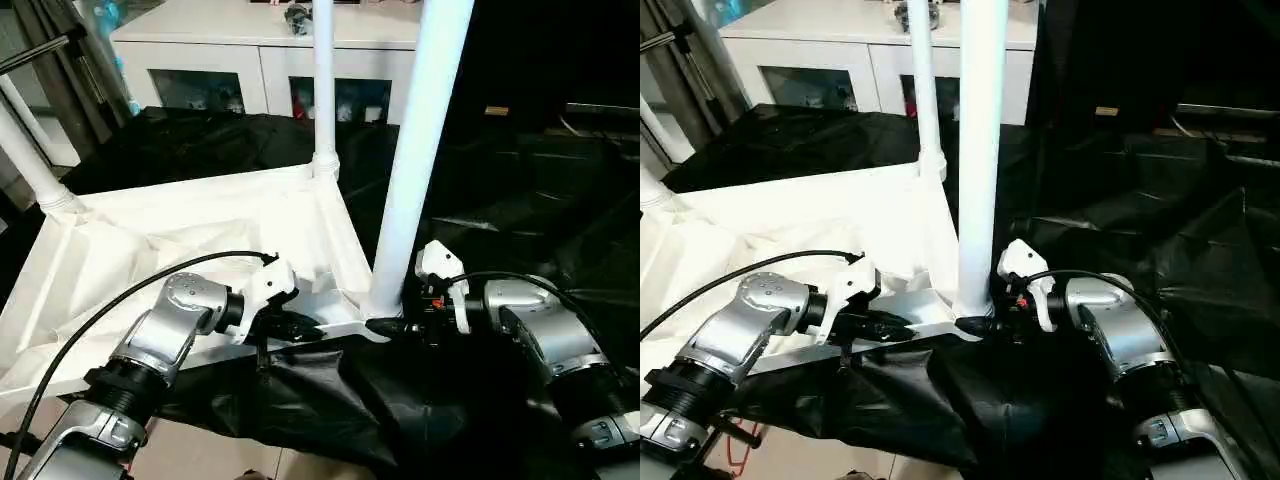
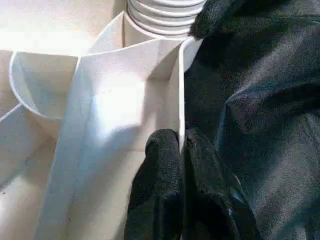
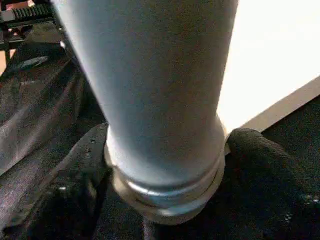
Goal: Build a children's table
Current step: Rotate leg to tighten
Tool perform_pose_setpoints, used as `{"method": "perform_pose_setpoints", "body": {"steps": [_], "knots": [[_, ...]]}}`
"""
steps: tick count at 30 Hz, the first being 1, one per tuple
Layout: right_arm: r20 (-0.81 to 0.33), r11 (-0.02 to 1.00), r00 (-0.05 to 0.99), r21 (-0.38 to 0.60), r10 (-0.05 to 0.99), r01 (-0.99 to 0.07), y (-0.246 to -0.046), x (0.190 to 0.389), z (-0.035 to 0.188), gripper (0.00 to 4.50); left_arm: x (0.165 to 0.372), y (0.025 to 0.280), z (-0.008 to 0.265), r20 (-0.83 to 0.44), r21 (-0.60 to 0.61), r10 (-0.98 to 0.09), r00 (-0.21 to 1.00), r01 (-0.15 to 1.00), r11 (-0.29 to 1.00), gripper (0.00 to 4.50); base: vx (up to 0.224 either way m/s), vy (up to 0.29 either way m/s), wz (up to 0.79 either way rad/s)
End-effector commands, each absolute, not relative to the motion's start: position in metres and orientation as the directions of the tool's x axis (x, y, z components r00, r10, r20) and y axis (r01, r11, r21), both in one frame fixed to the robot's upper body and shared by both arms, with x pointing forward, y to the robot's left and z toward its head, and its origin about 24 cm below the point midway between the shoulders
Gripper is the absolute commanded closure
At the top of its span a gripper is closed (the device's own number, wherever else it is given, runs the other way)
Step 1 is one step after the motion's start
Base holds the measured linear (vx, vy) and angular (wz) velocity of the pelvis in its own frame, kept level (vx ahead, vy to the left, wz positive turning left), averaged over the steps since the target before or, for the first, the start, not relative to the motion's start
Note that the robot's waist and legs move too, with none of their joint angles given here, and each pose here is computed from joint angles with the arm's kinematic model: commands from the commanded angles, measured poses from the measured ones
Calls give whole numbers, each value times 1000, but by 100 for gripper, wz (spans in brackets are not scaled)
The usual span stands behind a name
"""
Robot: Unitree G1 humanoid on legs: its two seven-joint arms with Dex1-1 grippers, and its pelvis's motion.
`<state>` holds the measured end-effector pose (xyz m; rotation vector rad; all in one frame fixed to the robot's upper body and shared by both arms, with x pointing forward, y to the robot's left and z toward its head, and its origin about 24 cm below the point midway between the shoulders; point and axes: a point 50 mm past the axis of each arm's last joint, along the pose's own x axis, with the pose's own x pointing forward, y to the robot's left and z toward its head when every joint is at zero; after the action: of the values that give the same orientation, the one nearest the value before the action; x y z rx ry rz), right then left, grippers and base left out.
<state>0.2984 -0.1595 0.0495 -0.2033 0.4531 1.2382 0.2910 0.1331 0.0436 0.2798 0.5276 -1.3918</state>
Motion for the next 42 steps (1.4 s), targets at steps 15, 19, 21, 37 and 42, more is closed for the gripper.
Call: {"method": "perform_pose_setpoints", "body": {"steps": [15, 19, 21, 37, 42], "knots": [[-379, 424, 370, 68, 848, -903, -137, 297, 32, 150, 288, 106, 45, -414, -133, -909, 44, 985, 109, 450, 0, 0, 0], [-360, 457, 407, 63, 840, -887, -134, 300, 33, 150, 286, 104, 45, -411, -140, -911, 27, 986, 92, 450, 0, 0, 0], [-341, 462, 409, 91, 847, -882, -134, 302, 36, 83, 286, 104, 44, -414, -138, -910, 25, 986, 90, 450, 0, 0, 0], [-347, 381, 336, 69, 876, -922, -131, 300, 39, 88, 284, 111, 42, -435, -137, -900, 34, 985, 104, 450, 0, 0, 0], [-341, 389, 342, 79, 876, -918, -131, 301, 38, 113, 284, 111, 42, -433, -140, -901, 41, 984, 112, 450, 0, 0, 0]]}}
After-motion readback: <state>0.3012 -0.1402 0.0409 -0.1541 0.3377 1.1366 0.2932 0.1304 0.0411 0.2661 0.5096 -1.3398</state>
